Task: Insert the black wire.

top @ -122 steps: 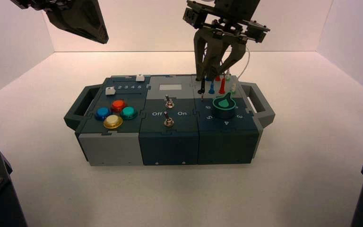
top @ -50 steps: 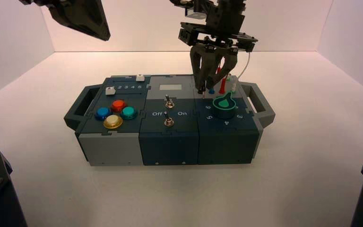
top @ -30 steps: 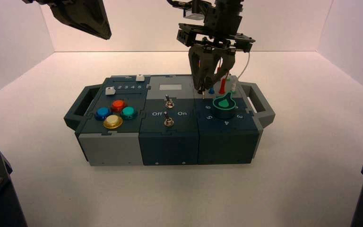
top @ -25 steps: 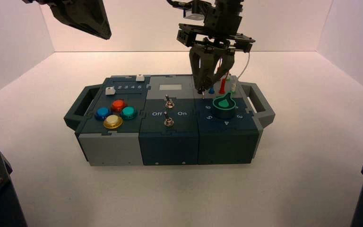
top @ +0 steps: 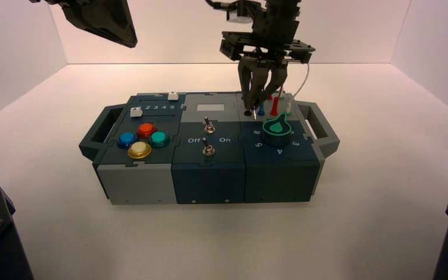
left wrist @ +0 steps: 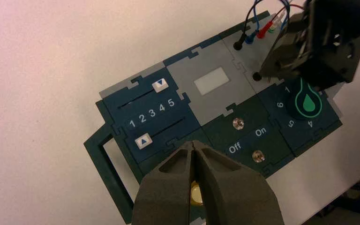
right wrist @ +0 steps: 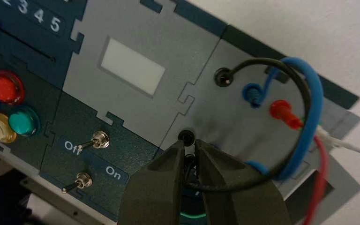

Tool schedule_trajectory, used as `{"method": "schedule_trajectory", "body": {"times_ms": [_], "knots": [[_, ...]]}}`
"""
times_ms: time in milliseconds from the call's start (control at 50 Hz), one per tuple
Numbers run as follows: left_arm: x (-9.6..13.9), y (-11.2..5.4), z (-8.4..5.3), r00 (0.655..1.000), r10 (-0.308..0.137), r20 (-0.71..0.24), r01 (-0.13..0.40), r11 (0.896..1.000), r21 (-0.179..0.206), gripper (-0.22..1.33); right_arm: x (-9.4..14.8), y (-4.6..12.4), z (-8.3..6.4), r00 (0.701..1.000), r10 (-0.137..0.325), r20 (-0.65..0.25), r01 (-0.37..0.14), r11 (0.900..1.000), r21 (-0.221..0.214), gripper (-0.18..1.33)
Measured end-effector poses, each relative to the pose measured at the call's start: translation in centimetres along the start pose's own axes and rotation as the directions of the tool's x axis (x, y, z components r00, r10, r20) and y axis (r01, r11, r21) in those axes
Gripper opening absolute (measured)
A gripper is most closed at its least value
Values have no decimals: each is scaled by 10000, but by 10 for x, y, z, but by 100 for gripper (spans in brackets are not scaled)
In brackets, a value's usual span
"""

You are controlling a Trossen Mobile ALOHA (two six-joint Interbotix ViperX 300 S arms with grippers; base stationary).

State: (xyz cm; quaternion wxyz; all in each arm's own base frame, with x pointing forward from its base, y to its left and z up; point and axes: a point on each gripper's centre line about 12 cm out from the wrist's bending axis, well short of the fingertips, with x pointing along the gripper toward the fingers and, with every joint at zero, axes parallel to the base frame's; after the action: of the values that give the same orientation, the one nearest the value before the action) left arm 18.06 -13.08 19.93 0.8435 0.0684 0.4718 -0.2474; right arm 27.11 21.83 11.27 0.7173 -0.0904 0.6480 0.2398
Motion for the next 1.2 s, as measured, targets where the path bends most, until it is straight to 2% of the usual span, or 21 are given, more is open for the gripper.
{"method": "schedule_trajectory", "body": {"times_ms": [280, 540, 680, 1200], "knots": [[-1, -1, 3, 9998, 11, -215, -11, 10000, 4, -16, -5, -1, -6, 9958, -10, 914, 11, 10000, -2, 12], [-2, -1, 3, 9997, 11, -230, -10, 10000, 6, -16, -1, 7, -11, 9885, 97, 1506, -81, 9999, -110, 12], [-2, -1, 2, 9996, 5, -277, -5, 10000, -7, -16, -1, 12, -10, 9860, 141, 1661, -104, 9997, -231, 12], [-3, -1, 2, 9997, 10, -261, -8, 10000, 85, -16, -5, 12, -8, 9820, 79, 1885, -8, 9993, -375, 12]]}}
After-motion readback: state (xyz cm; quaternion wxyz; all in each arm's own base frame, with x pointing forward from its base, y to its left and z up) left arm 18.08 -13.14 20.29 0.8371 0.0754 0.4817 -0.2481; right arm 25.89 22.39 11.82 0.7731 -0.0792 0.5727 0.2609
